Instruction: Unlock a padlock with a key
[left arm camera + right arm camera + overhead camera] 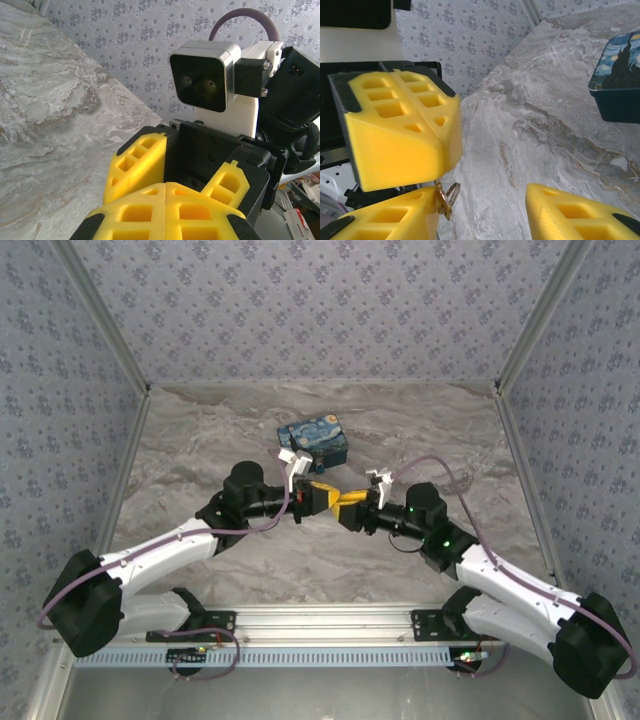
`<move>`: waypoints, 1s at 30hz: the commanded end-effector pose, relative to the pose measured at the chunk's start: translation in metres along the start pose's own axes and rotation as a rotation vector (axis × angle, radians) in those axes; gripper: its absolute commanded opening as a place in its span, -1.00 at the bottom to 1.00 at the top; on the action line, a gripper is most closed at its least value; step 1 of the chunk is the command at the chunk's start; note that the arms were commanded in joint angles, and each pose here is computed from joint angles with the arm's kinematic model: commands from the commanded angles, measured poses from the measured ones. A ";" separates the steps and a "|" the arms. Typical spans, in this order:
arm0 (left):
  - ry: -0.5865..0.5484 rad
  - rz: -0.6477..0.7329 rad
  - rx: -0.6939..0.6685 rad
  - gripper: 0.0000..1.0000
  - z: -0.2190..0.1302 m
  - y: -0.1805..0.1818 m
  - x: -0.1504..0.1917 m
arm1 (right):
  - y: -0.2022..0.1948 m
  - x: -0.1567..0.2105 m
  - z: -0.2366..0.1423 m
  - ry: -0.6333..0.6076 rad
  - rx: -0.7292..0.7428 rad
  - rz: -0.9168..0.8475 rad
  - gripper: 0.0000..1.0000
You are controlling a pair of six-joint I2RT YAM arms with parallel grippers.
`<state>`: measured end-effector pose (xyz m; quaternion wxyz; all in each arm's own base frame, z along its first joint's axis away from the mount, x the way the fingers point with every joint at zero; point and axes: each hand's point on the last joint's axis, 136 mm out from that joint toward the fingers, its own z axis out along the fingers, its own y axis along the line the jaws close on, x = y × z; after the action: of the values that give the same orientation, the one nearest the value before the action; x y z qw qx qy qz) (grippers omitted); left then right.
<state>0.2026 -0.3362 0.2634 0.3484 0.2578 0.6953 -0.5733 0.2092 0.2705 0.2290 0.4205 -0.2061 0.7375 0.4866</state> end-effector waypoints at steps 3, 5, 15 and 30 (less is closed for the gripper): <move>-0.036 0.049 0.013 -1.00 -0.001 -0.012 -0.017 | -0.012 0.003 0.001 0.037 0.086 -0.006 -0.08; -0.039 0.050 0.000 -1.00 -0.002 -0.010 -0.017 | -0.015 0.009 -0.002 0.057 0.105 -0.012 -0.08; -0.064 0.050 -0.068 -1.00 -0.006 -0.002 -0.024 | -0.034 0.035 -0.025 0.188 0.224 -0.066 -0.04; -0.058 0.074 0.048 -1.00 -0.005 -0.028 -0.031 | 0.045 -0.040 -0.038 -0.166 -0.304 -0.040 0.21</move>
<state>0.2074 -0.3325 0.2637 0.3562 0.2492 0.7078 -0.5568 0.1988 0.2466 0.2527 0.4410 -0.2126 0.6759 0.5509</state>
